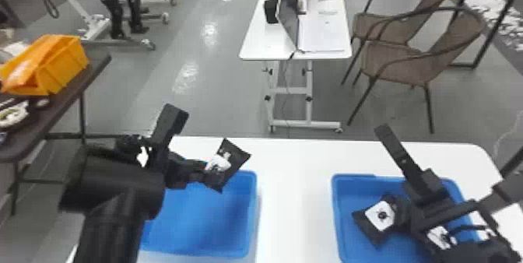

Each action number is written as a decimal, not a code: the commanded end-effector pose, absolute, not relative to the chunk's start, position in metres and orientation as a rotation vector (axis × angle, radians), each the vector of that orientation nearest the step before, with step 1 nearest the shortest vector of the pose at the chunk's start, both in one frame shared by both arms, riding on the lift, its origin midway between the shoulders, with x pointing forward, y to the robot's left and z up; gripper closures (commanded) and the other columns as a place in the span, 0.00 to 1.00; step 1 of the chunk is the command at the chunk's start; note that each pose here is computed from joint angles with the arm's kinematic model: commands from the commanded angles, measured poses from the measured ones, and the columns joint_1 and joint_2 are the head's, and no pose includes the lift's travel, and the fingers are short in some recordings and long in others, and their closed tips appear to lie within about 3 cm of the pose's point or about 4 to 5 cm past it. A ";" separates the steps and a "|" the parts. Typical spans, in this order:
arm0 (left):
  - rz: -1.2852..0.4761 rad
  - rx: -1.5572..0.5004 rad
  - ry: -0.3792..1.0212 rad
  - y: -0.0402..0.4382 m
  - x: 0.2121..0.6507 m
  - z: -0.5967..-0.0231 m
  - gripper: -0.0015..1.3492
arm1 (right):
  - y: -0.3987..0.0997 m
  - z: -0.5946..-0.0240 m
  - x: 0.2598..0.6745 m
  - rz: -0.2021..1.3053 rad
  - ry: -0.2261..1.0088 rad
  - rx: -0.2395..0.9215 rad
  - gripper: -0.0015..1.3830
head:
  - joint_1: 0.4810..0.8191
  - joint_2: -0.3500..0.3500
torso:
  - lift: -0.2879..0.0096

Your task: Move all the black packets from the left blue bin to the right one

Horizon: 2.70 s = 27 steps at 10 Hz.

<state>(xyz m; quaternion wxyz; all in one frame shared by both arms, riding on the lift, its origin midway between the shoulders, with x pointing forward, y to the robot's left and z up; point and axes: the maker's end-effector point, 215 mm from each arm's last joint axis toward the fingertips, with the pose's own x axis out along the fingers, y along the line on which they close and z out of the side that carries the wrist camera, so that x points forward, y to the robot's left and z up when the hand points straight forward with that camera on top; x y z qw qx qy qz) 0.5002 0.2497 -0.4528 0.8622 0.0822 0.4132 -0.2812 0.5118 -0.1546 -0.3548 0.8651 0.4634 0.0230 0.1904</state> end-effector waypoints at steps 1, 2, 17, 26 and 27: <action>-0.677 0.219 0.772 0.211 0.522 -0.421 0.60 | -0.152 -0.356 0.517 0.409 0.054 0.933 0.10 | 0.63 0.66 | 0.97; -0.740 0.249 0.714 0.182 0.534 -0.404 0.60 | -0.152 -0.360 0.520 0.413 0.062 0.910 0.10 | 0.63 0.62 | 0.97; -1.148 0.128 0.487 -0.018 0.543 -0.353 0.60 | -0.133 -0.344 0.560 0.487 0.062 0.848 0.61 | 0.63 0.27 | 0.97; -1.066 -0.002 0.469 0.015 0.542 -0.369 0.27 | -0.174 -0.366 0.555 0.381 0.058 0.874 0.92 | 0.63 0.30 | 0.97; -1.034 -0.037 0.472 0.029 0.541 -0.373 0.27 | -0.195 -0.380 0.552 0.336 0.069 0.859 0.92 | 0.63 0.28 | 0.97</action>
